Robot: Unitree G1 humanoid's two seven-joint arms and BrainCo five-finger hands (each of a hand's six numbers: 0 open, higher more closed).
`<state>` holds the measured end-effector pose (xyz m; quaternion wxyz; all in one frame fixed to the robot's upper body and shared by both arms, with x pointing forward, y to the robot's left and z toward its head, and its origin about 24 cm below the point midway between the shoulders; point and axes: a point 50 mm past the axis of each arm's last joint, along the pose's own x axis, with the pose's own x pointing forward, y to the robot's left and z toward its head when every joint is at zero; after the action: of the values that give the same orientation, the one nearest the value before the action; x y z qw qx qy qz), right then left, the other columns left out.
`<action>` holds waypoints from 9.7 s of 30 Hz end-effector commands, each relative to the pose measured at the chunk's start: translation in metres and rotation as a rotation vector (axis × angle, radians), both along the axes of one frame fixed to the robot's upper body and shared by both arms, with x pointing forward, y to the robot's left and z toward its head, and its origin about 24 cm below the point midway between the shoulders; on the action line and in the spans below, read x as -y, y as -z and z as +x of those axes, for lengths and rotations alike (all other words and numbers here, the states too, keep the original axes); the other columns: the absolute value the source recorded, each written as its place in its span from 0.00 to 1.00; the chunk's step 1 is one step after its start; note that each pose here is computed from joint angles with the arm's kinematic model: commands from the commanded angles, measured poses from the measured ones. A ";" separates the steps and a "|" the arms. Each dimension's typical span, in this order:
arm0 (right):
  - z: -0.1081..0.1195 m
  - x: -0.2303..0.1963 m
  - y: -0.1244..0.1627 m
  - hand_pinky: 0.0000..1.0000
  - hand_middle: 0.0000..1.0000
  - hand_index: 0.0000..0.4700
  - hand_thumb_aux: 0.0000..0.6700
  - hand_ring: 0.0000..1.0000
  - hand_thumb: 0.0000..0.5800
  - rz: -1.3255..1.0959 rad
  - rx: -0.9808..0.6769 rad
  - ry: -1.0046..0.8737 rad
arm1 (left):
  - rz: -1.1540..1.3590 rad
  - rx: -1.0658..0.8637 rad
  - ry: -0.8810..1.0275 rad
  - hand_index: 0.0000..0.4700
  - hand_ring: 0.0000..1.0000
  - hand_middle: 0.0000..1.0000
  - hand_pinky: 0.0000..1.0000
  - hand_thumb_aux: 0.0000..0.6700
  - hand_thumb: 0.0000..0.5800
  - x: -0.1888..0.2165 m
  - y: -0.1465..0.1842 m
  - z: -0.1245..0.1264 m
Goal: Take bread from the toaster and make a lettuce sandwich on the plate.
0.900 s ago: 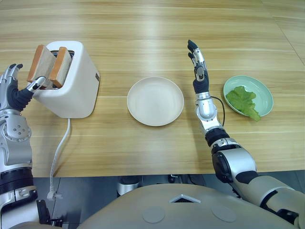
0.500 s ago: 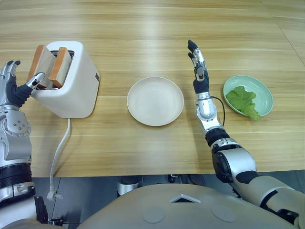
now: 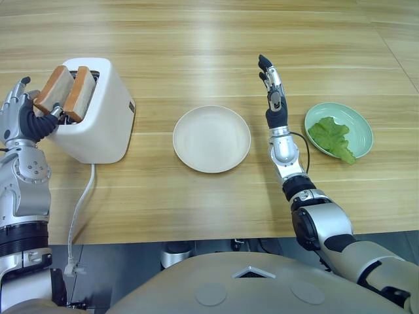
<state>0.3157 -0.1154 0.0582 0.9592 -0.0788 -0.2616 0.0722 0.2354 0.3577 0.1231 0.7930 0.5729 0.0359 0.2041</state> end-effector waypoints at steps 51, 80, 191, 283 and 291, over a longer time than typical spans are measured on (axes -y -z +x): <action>0.010 0.002 -0.005 0.00 0.00 0.00 0.00 0.00 0.00 0.031 -0.009 0.057 | -0.534 -0.096 0.919 0.98 1.00 1.00 1.00 1.00 1.00 0.175 -0.003 0.058; 0.009 -0.003 -0.003 0.00 0.00 0.00 0.00 0.00 0.00 0.008 -0.016 0.042 | -0.736 -0.726 1.028 0.98 1.00 1.00 1.00 1.00 1.00 0.204 0.078 0.085; -0.028 0.220 0.040 0.00 0.00 0.98 1.00 0.00 1.00 -1.401 -0.514 0.510 | -0.713 0.154 0.747 0.00 0.00 0.00 0.00 0.00 0.00 0.192 0.037 0.032; 0.035 -0.014 -0.022 1.00 1.00 0.98 1.00 1.00 1.00 -1.178 0.383 -0.191 | -0.708 0.189 0.699 0.00 0.00 0.00 0.00 0.00 0.00 0.181 0.048 0.055; 0.031 -0.029 -0.016 1.00 1.00 0.98 1.00 1.00 1.00 -1.181 0.387 -0.244 | -0.707 0.180 0.697 0.00 0.00 0.00 0.00 0.00 0.00 0.181 0.050 0.055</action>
<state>0.3464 -0.0886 0.0767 0.6865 -0.5650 -0.3599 0.2828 0.2900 0.1767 0.0772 0.9587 0.2245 -0.1689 -0.0448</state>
